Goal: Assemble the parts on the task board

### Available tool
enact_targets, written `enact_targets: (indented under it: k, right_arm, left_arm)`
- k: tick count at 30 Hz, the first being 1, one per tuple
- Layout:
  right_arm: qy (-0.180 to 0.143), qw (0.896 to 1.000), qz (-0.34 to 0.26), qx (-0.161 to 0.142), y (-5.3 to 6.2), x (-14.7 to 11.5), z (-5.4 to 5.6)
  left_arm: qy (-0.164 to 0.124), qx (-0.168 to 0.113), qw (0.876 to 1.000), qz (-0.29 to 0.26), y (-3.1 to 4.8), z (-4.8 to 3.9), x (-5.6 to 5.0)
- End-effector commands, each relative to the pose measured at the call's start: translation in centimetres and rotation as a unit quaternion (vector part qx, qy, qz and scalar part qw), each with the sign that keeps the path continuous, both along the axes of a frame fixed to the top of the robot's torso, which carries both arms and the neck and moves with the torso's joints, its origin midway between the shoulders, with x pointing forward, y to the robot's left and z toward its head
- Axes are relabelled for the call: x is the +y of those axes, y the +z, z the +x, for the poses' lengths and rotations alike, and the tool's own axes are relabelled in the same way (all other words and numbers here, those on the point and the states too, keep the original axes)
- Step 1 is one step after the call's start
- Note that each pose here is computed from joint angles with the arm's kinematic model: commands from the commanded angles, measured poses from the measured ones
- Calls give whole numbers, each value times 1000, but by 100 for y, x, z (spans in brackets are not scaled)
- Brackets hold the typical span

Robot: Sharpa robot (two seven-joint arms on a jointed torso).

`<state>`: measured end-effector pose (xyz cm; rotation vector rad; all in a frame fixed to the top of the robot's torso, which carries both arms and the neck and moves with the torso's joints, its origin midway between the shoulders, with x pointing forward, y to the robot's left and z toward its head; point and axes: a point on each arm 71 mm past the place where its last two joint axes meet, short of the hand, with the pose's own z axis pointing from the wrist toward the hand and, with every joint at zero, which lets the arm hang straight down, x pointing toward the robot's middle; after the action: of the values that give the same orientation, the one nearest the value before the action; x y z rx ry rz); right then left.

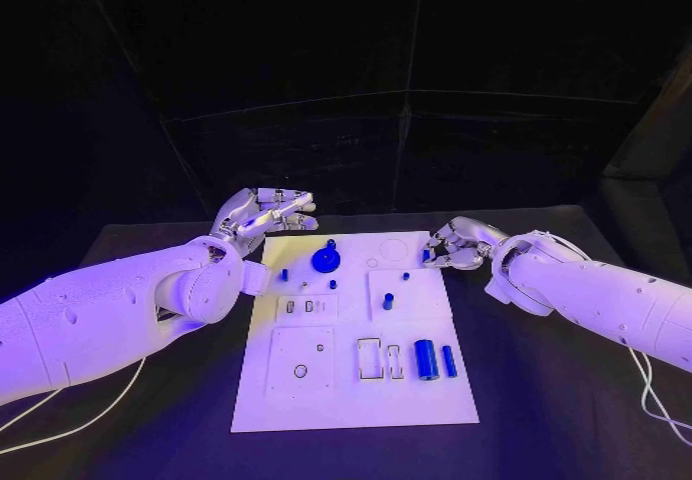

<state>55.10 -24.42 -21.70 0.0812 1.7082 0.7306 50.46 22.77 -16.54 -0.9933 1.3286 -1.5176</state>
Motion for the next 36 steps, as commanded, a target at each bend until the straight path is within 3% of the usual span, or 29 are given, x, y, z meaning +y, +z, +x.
enact_targets:
  k: [1, 9, 15, 22, 36]
  right_arm:
    - [-9, 1000, 3, -19, 36, 3, 7]
    - [-21, 999, 21, -45, 94, 40, -23]
    - [-23, 998, 42, -50, 164, 137, -136]
    - [-16, 998, 55, -35, 244, 373, -318]
    - [36, 999, 7, -27, 299, 1339, -578]
  left_arm:
    - [-6, -2, 1000, -1, 11, 0, -9]
    - [-6, -1, 1000, -1, 11, -2, -4]
    - [-5, -1, 1000, 0, 14, -10, 12]
    - [-2, -1, 1000, 1, 21, -21, 36]
    - [5, 0, 1000, 4, 9, 20, 76]
